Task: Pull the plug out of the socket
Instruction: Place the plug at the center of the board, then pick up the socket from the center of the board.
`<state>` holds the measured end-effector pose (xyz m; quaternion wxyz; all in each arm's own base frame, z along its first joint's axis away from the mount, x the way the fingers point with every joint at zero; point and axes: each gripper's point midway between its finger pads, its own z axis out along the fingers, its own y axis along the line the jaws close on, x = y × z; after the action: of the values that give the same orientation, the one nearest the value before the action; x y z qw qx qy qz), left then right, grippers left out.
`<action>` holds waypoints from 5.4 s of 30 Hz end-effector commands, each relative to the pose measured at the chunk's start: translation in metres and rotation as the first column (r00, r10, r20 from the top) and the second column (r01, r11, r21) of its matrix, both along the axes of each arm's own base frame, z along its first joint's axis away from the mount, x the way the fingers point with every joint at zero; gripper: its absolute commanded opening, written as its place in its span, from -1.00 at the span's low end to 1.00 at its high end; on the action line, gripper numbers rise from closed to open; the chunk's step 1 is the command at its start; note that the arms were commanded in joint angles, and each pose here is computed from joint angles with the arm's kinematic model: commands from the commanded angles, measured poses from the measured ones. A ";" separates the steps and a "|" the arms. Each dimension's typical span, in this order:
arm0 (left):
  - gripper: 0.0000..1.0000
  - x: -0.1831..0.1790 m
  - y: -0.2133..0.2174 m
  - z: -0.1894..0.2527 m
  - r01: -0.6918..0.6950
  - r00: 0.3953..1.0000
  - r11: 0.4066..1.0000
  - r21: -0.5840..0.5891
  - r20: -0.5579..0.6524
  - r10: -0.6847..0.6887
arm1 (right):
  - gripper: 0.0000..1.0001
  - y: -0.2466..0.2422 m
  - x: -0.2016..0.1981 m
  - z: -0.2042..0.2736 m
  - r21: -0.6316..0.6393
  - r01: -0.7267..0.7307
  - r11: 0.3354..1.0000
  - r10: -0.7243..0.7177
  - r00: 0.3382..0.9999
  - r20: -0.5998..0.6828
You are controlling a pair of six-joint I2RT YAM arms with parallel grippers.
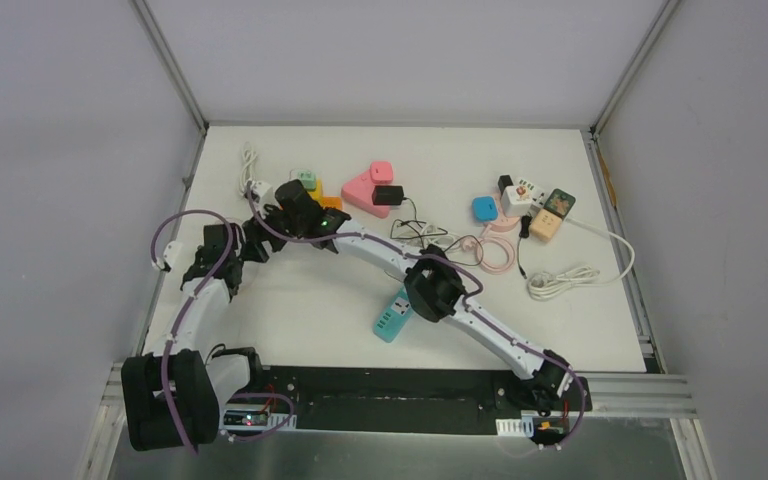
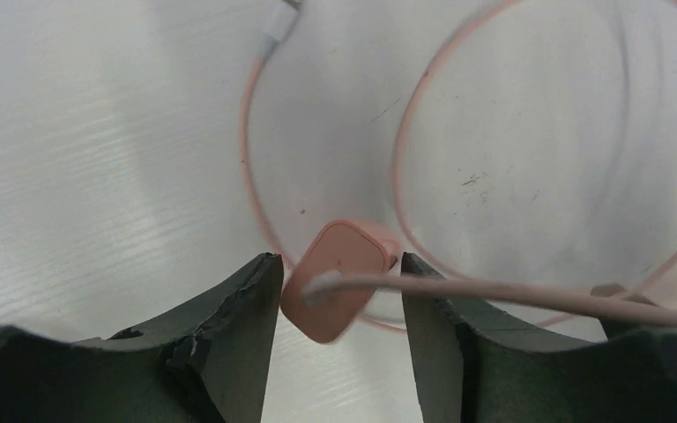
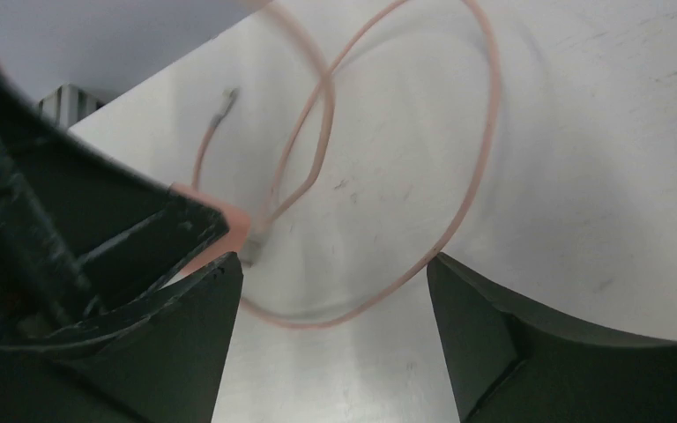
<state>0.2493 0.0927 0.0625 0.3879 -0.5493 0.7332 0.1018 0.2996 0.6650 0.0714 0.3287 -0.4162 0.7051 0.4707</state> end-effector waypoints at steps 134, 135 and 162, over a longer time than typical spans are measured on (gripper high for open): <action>0.96 -0.004 -0.392 0.066 0.960 -0.130 -0.057 0.275 0.257 -0.958 | 1.00 -0.481 -0.060 0.165 -0.078 0.072 0.994 -0.062 0.991 0.119; 0.96 -0.002 -0.394 0.064 0.964 -0.119 -0.048 0.263 0.264 -0.957 | 1.00 -0.481 -0.060 0.165 -0.078 0.072 0.994 -0.063 0.991 0.120; 0.34 0.033 -0.427 0.034 0.996 -0.080 -0.059 0.073 0.335 -0.939 | 0.99 -0.480 -0.061 0.163 -0.073 0.066 0.995 -0.058 0.992 0.108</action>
<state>0.2811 -0.3141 0.0776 0.3912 0.1026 0.8607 -0.3092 0.2404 0.1829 0.2239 0.3457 -0.4181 0.7377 0.4020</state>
